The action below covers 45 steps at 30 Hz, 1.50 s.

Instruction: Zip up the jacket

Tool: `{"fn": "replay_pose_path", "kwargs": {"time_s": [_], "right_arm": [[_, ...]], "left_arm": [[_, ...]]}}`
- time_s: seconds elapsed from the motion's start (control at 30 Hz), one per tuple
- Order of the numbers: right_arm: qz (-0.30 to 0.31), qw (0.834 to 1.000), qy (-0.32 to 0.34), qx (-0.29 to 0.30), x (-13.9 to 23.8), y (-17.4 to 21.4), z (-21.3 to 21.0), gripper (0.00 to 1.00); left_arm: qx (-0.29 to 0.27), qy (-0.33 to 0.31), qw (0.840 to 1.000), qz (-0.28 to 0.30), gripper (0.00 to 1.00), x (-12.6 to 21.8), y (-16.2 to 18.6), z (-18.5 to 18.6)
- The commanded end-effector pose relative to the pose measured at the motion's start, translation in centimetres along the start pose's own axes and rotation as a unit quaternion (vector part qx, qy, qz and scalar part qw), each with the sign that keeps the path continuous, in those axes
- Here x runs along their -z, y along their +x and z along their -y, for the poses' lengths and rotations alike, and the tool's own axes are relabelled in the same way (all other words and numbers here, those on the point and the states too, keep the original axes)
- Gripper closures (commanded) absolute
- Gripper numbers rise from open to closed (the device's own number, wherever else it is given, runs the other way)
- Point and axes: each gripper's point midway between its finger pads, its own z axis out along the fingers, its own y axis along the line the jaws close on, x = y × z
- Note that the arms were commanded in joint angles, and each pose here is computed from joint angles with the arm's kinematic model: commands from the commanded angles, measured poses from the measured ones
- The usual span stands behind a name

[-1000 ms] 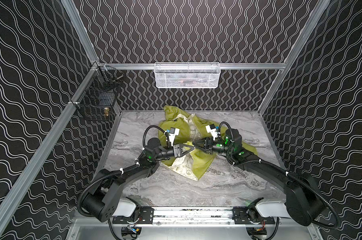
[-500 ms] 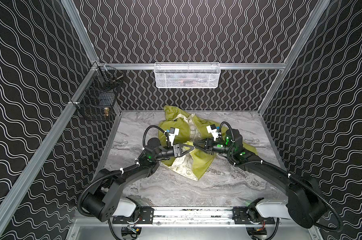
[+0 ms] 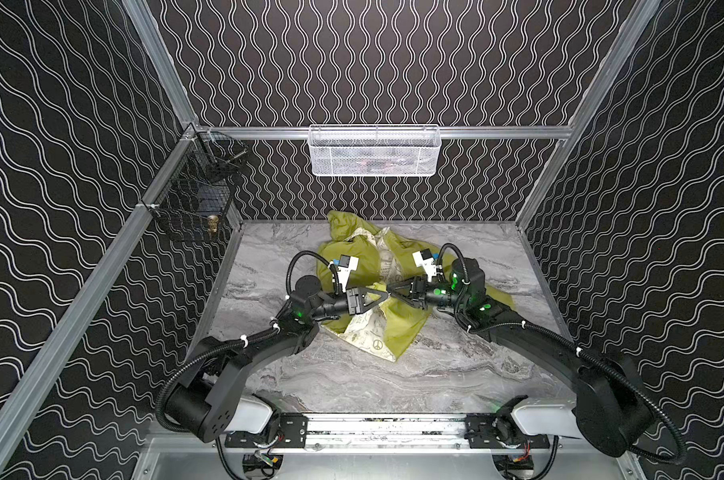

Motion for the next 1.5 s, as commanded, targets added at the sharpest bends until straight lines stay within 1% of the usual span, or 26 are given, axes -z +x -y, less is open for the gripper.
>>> {"fn": "replay_pose_path", "kwargs": {"time_s": [0.0,0.17,0.47,0.7,0.97,1.0,1.03,1.07,1.17,1.3,1.47], "right_arm": [[0.001,1.0,-0.003,0.009,0.2,0.1,-0.3,0.75],[0.004,1.0,-0.003,0.011,0.3,0.1,-0.4,0.75],[-0.001,1.0,-0.021,0.006,0.1,0.2,-0.8,0.84],[-0.005,1.0,-0.026,0.002,0.0,0.4,-0.6,0.88],[-0.007,0.999,-0.032,0.003,-0.1,0.3,-0.8,1.0],[-0.007,0.999,-0.032,0.003,-0.1,0.3,-0.8,1.0],[-0.007,0.999,-0.031,0.002,-0.2,0.3,-0.7,1.0],[-0.007,1.0,-0.028,0.001,-0.2,0.3,-0.6,1.0],[-0.002,1.0,-0.022,0.001,-0.2,0.2,-0.4,1.0],[0.007,1.0,-0.007,-0.002,-0.2,-0.2,0.1,1.0],[0.014,1.0,-0.001,-0.001,-0.2,-0.6,0.2,1.0]], "left_arm": [[-0.018,0.017,1.0,0.008,1.0,0.1,-0.5,0.9],[-0.019,0.017,1.0,0.009,1.0,0.1,-0.5,1.0],[-0.018,0.02,1.0,0.008,1.0,0.0,-0.6,1.1],[-0.016,0.02,1.0,0.01,1.0,0.1,-0.6,1.1],[-0.011,0.013,1.0,0.009,1.0,0.0,-0.6,0.8],[-0.011,0.012,1.0,0.01,0.94,0.0,-0.6,0.7],[-0.011,0.01,1.0,0.011,0.85,0.1,-0.6,0.7],[-0.011,0.008,1.0,0.012,0.8,0.1,-0.6,0.7],[-0.008,0.004,1.0,0.015,0.68,0.1,-0.7,0.6],[-0.009,-0.006,1.0,0.02,0.61,0.3,-0.8,0.5],[-0.007,-0.034,0.999,0.015,0.58,0.7,0.0,-0.5]]}}
